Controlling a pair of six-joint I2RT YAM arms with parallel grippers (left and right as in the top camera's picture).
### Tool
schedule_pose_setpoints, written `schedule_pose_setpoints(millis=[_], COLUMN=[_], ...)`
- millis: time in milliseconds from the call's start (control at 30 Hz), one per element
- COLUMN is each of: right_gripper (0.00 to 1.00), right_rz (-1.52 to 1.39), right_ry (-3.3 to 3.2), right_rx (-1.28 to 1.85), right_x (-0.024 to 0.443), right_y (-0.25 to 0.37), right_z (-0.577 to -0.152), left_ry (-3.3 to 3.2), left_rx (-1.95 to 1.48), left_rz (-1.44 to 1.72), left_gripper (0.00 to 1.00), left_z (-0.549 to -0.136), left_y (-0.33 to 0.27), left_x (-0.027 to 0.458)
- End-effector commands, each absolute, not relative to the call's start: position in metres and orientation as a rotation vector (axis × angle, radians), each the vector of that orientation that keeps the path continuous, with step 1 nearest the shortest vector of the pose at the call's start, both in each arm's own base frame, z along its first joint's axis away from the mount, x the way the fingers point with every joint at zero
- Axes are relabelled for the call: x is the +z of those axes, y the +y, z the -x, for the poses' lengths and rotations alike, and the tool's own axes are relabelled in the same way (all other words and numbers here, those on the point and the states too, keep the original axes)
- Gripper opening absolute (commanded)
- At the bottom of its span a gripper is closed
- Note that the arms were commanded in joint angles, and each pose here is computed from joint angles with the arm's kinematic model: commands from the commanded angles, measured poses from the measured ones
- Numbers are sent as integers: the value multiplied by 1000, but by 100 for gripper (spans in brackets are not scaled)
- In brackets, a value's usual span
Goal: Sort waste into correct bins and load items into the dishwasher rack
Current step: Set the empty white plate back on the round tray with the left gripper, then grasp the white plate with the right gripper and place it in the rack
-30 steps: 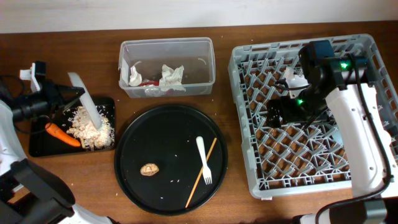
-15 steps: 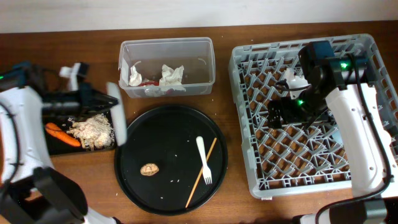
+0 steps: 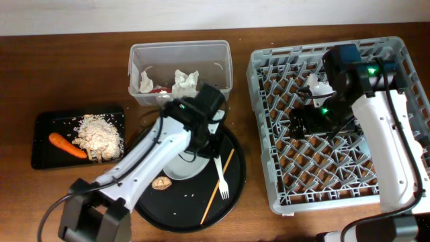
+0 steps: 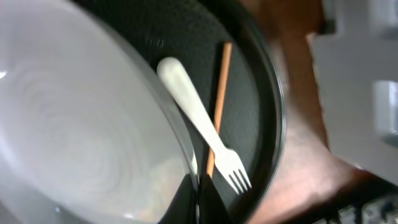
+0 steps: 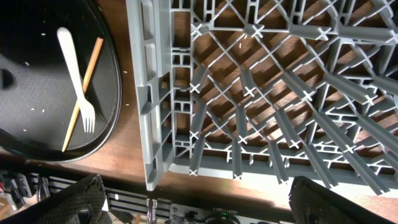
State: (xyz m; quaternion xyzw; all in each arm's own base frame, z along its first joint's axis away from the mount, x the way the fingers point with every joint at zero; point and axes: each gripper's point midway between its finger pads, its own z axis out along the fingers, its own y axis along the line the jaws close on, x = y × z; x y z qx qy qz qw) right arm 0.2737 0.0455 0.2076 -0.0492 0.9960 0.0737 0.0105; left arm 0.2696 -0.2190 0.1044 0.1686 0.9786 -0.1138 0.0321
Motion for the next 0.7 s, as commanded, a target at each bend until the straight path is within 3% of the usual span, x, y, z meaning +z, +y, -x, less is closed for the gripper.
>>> schedule_pose_setpoints(millis=[0,100,200,300,333,367,433,567,667], right_gripper=[98,98,98,98,98,98,98,99,98], right_rz=[158,158,158,158,158,159,205,474,620], right_ry=[3105,3108,3111,3109,3108,3099,3062,2972,2934], right_rx=[228,228,229,279,284,329,492,544,474], right_x=[210,210,210,210,211,212,216,216,200], right_y=[46,46,46,52,52,57,78,141,191], right_z=[-272,-271,-270,-270,-270,-271,-272,-275,-280], left_ry=[3015,3007,3000,2968,2946,2929,2921,2924,2888], left_rx=[-284,-296,-300,-311,-319,-289,-182,-69,-47], left_rz=[-483,-483,-478,-381,-307,-180,73,543,787], left_gripper=[1,12,47,54,57,69,82,97,99], left_z=[-261,-262,-263,-274,-279,-285,-285,-271,-260], left_y=[-221,-222,-222,-202,-186,-154,-89,7,50], left_x=[82,75,78,104,118,134,152,157,155])
